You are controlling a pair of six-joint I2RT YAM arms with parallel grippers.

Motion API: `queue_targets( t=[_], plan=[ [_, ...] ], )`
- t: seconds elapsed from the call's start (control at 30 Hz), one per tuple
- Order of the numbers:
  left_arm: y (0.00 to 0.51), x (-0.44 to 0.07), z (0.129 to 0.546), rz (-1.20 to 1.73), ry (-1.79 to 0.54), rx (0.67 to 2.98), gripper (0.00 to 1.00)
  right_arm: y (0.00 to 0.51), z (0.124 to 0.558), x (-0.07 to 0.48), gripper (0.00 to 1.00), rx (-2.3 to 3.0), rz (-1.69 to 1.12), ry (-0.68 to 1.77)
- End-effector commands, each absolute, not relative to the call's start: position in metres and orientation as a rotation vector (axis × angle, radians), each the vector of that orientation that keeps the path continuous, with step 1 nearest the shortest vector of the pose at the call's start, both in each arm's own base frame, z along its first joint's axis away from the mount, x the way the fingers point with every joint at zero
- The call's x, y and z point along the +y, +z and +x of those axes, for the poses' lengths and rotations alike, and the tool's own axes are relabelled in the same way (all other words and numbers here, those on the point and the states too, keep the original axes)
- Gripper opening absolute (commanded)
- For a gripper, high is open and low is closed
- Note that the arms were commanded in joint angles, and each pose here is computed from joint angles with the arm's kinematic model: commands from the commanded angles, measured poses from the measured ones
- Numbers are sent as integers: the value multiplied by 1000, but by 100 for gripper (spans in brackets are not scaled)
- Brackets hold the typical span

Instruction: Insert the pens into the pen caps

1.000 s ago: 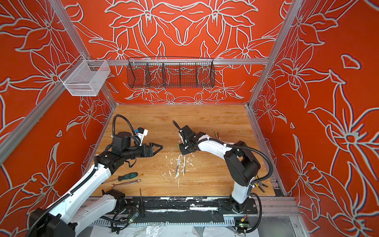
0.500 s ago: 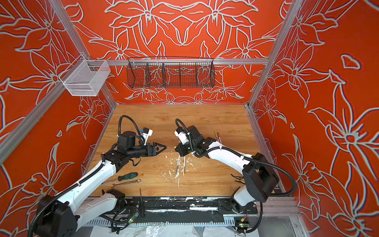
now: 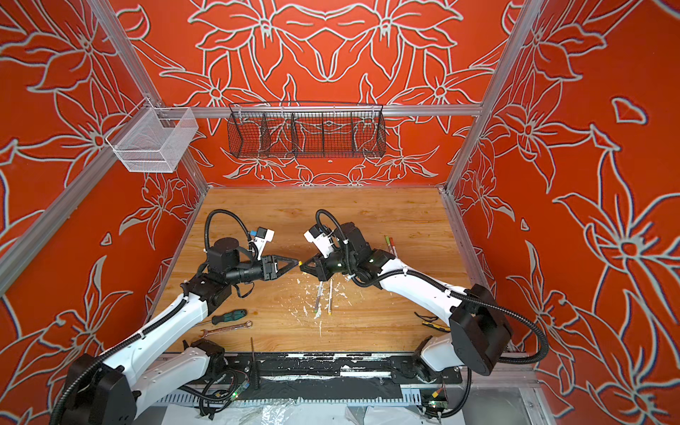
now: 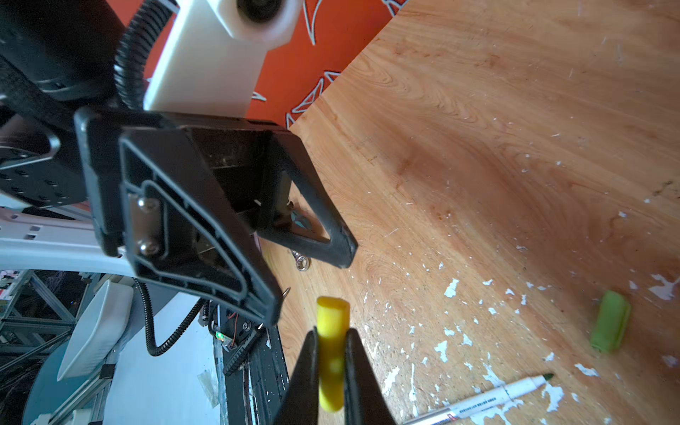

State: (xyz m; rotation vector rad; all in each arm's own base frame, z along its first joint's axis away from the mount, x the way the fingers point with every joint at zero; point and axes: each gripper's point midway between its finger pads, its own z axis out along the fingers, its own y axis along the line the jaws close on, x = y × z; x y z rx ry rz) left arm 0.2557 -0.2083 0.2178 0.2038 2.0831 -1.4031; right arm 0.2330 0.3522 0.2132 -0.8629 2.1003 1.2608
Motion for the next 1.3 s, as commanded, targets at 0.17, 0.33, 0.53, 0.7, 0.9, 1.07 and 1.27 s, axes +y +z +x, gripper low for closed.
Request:
queue_targets(
  t=[0.17, 0.33, 0.53, 0.7, 0.9, 1.07, 1.27],
  plan=[
    [243, -216, 247, 305, -1491, 1972, 38, 240, 222, 361, 11, 1989, -871, 1386],
    [245, -218, 244, 325, -1508, 1963, 32, 244, 226, 361, 10, 1980, -840, 1379],
    [257, -216, 238, 351, -1504, 1920, 17, 248, 226, 365, 10, 1961, -829, 1425],
    [259, -216, 238, 357, -1501, 1912, 9, 250, 224, 366, 10, 1952, -832, 1442],
    [261, -216, 237, 363, -1502, 1903, 1, 248, 221, 367, 11, 1957, -839, 1455],
    [261, -214, 237, 358, -1482, 1902, 0, 243, 222, 367, 29, 1982, -830, 1452],
    [260, -212, 237, 353, -1455, 1908, 0, 235, 224, 367, 39, 2009, -822, 1436]
  ],
)
